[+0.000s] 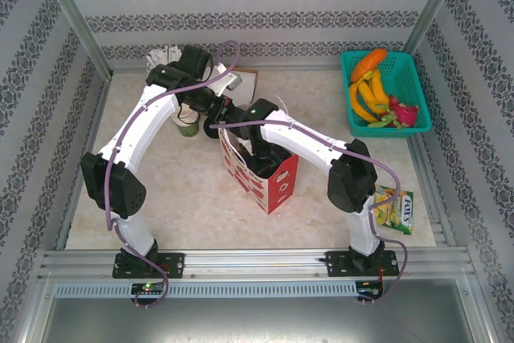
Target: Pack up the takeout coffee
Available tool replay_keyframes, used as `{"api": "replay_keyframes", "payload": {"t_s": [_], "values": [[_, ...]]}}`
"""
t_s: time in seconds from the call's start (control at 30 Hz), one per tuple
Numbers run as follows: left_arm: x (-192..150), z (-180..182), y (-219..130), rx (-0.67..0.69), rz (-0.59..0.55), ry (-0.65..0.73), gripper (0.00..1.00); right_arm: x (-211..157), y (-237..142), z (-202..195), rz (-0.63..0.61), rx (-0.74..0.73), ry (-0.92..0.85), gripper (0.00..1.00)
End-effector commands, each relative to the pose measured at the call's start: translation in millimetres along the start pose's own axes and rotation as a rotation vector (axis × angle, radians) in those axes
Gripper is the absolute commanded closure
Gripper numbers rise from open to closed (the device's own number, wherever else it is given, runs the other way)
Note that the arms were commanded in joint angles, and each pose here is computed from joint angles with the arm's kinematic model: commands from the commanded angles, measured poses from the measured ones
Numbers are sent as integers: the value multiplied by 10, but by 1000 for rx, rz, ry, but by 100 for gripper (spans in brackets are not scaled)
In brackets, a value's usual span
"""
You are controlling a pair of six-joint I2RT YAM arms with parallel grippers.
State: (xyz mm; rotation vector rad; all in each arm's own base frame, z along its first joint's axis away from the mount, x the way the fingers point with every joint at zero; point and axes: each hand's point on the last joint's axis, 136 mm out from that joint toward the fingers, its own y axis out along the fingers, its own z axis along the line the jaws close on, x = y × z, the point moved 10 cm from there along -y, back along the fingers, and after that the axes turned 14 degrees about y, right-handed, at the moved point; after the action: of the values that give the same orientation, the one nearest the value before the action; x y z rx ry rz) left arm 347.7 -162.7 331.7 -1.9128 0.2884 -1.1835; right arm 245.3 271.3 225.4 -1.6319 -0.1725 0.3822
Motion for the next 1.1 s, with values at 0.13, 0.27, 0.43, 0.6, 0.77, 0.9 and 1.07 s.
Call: {"api": "replay_keyframes", "payload": {"t_s": [0.13,0.27,0.43,0.6,0.77,0.9,1.07], "values": [[-15,28,52,-16,24,-17,100,38,46,-51,23,-29,30,52],[-12,30,54,-15,23,-17,100,36,73,-51,27,-32,31,52],[-9,29,56,-17,20,-17,100,59,103,-46,19,-26,34,52],[-9,25,47,-17,20,-17,100,86,134,-38,14,-22,34,52],[-12,23,45,-16,22,-18,100,106,193,-31,20,-17,34,52],[-10,19,42,-15,23,-16,100,113,225,-25,22,-16,34,53],[-11,19,42,-16,23,-18,100,125,282,-28,28,-23,34,53]]}}
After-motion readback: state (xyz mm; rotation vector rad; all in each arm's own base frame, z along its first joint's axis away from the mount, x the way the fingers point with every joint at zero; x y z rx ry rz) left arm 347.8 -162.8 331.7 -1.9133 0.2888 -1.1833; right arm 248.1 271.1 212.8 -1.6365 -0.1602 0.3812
